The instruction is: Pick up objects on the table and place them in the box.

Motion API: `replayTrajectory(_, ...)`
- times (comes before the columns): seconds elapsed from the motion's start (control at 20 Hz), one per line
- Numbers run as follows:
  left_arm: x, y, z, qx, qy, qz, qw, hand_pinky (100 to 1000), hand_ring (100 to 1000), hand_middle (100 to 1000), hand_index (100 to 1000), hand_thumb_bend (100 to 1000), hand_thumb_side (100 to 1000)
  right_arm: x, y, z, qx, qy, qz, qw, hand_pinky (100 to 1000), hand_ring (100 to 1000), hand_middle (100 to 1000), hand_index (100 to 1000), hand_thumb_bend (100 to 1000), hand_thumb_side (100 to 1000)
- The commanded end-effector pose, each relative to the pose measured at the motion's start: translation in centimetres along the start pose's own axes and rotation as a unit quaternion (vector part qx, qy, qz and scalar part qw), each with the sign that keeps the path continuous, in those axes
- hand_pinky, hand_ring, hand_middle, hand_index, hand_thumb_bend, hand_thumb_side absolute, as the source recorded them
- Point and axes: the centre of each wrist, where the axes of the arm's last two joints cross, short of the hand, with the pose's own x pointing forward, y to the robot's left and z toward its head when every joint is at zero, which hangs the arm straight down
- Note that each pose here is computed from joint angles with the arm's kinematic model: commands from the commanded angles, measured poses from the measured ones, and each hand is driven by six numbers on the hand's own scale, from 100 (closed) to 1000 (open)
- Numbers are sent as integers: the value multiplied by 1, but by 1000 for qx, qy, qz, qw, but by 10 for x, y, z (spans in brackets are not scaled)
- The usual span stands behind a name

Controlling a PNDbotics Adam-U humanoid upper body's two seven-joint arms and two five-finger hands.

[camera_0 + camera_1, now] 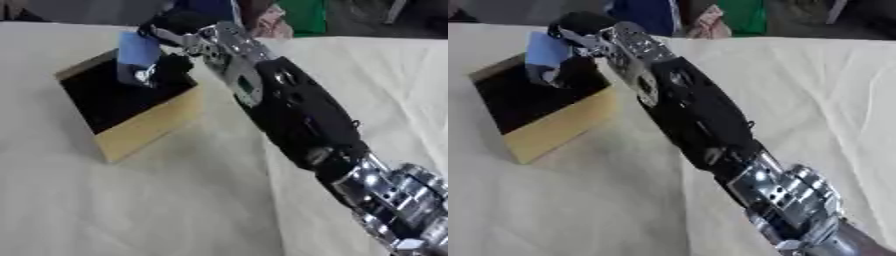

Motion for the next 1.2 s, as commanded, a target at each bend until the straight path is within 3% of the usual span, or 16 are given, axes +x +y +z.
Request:
replayTrajectory(0.05, 7, 3, -8, -1, -17, -3, 1000, 672, 624, 637, 857, 100, 943, 9, -12, 0, 11, -26, 32, 999, 950, 970, 832, 949, 100, 674)
replayTrajectory(0.1, 7, 3, -8, -1, -17, -3, 1000, 672, 624, 637, 857, 100, 943, 11, -12, 0, 27, -37, 42, 998, 964, 985, 877, 971, 100, 667)
replayTrajectory(0.35, 7, 3, -8, 0, -16, -4, 1000, 672, 624, 637, 857, 100, 943, 14, -18, 2, 58, -64, 71, 994, 990, 1000, 938, 999, 194, 671)
replayTrajectory(0.4, 7, 3, -8, 0, -16, -4, 1000, 672, 624, 637, 858, 100, 943, 15, -20, 3, 58, -66, 74, 993, 1000, 1000, 1000, 1000, 250, 690)
replayTrajectory(0.8, 7, 3, -8, 0, -15, -4, 1000, 672, 624, 637, 858, 100, 944, 23, -32, 6, 35, -84, 80, 993, 1000, 1000, 1000, 1000, 491, 785)
replayTrajectory(0.95, 7, 3, -8, 1, -15, -4, 1000, 672, 624, 636, 858, 100, 943, 25, -34, 7, 27, -88, 84, 992, 1000, 1000, 1000, 1000, 485, 795)
replayTrajectory(1.2, 7, 4, -7, 1, -14, -6, 1000, 672, 623, 636, 858, 100, 943, 25, -43, 12, 0, -91, 70, 993, 1000, 1000, 1000, 1000, 378, 804)
